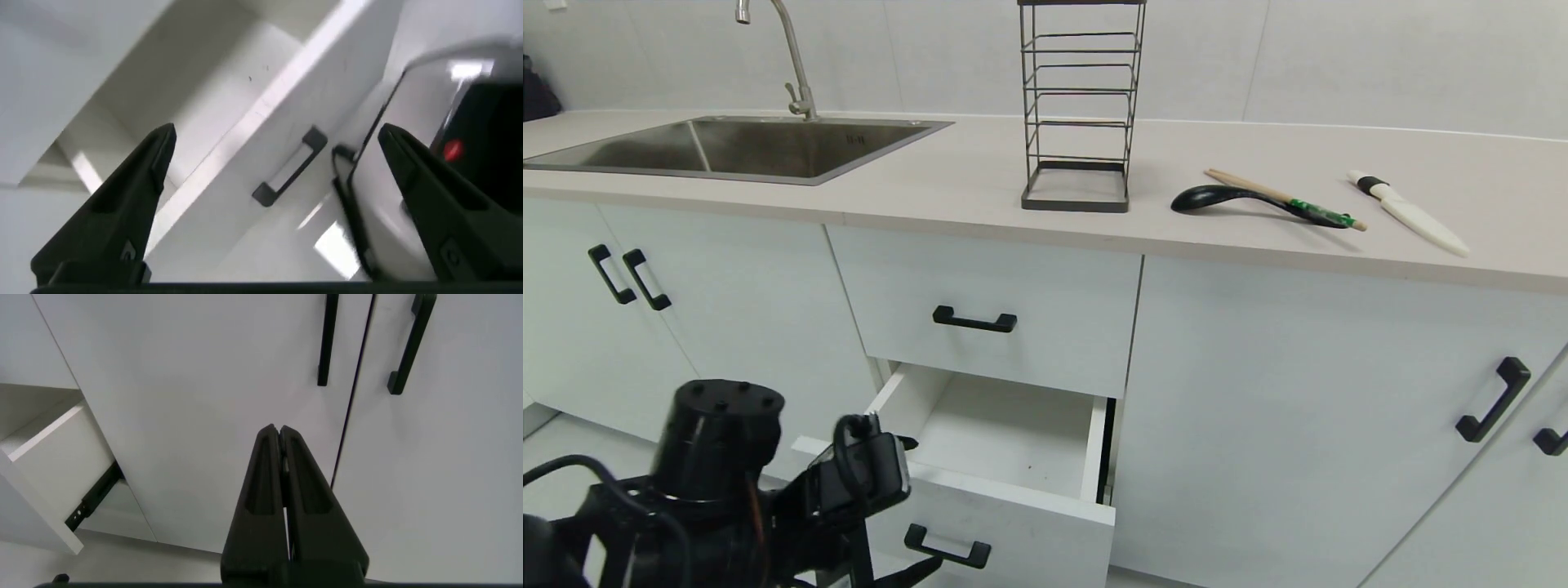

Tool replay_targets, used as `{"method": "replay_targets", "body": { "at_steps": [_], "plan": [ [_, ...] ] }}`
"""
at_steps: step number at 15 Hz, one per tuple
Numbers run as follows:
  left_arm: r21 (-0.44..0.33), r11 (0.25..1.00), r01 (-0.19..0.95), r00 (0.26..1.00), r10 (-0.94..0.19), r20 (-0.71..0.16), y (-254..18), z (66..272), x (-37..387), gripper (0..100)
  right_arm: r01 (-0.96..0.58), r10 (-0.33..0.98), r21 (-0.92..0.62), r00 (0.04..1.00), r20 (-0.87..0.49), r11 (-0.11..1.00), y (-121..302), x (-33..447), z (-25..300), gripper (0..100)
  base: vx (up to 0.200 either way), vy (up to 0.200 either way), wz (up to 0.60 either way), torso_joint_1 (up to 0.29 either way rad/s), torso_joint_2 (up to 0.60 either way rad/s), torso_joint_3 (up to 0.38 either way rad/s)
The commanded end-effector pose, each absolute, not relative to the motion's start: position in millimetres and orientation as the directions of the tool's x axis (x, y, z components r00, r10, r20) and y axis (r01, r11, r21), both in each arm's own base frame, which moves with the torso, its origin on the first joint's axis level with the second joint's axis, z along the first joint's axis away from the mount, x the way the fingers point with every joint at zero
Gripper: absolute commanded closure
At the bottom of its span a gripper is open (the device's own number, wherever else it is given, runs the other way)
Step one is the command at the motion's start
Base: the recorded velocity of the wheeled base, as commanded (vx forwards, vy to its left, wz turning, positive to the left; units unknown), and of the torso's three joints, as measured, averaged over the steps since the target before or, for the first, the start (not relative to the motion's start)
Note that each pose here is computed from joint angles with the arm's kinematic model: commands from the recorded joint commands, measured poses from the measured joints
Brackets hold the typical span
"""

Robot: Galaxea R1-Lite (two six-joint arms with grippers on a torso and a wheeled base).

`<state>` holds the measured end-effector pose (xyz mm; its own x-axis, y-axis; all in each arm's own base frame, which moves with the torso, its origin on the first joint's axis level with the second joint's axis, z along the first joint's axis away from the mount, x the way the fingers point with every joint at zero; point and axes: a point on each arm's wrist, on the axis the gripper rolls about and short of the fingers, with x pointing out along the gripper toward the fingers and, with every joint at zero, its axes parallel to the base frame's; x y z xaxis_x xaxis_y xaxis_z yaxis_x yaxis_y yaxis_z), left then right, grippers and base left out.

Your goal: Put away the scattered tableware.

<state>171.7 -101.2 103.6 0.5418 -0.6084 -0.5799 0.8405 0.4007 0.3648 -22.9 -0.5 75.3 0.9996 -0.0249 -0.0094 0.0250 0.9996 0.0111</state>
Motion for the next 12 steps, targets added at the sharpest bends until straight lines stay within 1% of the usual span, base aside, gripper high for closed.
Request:
{"method": "replay_targets", "body": {
  "at_steps": [1,2,3,4,5,6,7,8,10,11,12],
  "plan": [
    [0.302,0.568,0.765,0.643,-0.653,-0.401,-83.6,141.5,143.4,0,0.025,-0.025,0.01,1.0,-0.011,1.0,-0.5,-22.8,75.3,100,0.0,0.0,0.0,0.0,0.0,0.0],
    [0.274,0.597,0.754,0.655,-0.656,-0.375,-80.8,145.8,138.7,0,0.025,-0.025,0.012,1.0,-0.011,1.0,-0.5,-22.8,75.3,100,0.0,0.0,0.0,0.0,0.0,0.0],
    [0.17,0.67,0.723,0.684,-0.659,-0.313,-72.1,154.4,125.5,0,0.025,-0.025,0.01,1.0,-0.011,1.0,-0.5,-22.8,75.3,100,0.0,0.0,0.0,0.0,0.0,0.0],
    [0.141,0.691,0.709,0.697,-0.654,-0.295,-68.9,156.5,121.8,0,0.025,-0.025,0.01,1.0,-0.011,1.0,-0.5,-22.8,75.3,100,0.0,0.0,0.0,0.0,0.0,0.0],
    [0.054,0.749,0.661,0.735,-0.63,-0.253,-57.6,159.1,110.5,0,0.025,-0.025,0.01,1.0,-0.011,1.0,-0.5,-22.8,75.3,100,0.0,0.0,0.0,0.0,0.0,0.0],
    [0.012,0.79,0.613,0.77,-0.594,-0.233,-49.0,159.1,106.1,0,0.025,-0.025,0.01,1.0,-0.011,1.0,-0.5,-22.8,75.3,100,0.0,0.0,0.0,0.0,0.0,0.0],
    [-0.008,0.821,0.571,0.801,-0.559,-0.214,-42.3,160.2,103.1,0,0.025,-0.025,0.012,1.0,-0.011,1.0,-0.5,-22.8,75.3,100,0.0,0.0,0.0,0.0,0.0,0.0],
    [-0.044,0.864,0.501,0.845,-0.5,-0.188,-32.8,162.2,99.7,0,0.025,-0.025,0.01,1.0,-0.011,1.0,-0.5,-22.8,75.3,100,0.0,0.0,0.0,0.0,0.0,0.0],
    [-0.109,0.914,0.39,0.905,-0.402,-0.139,-19.4,163.6,89.4,0,0.025,-0.025,0.012,1.0,-0.011,1.0,-0.5,-22.8,75.3,100,0.0,0.0,0.0,0.0,0.0,0.0],
    [-0.129,0.929,0.346,0.928,-0.359,-0.097,-14.0,163.3,79.1,0,0.025,-0.025,0.012,1.0,-0.011,1.0,-0.5,-22.8,75.3,100,0.0,0.0,0.0,0.0,0.0,0.0],
    [-0.116,0.939,0.325,0.943,-0.331,-0.04,-10.5,163.0,65.0,0,0.025,-0.025,0.01,1.0,-0.011,1.0,-0.5,-22.8,75.3,100,0.0,0.0,0.0,0.0,0.0,0.0]
  ]
}}
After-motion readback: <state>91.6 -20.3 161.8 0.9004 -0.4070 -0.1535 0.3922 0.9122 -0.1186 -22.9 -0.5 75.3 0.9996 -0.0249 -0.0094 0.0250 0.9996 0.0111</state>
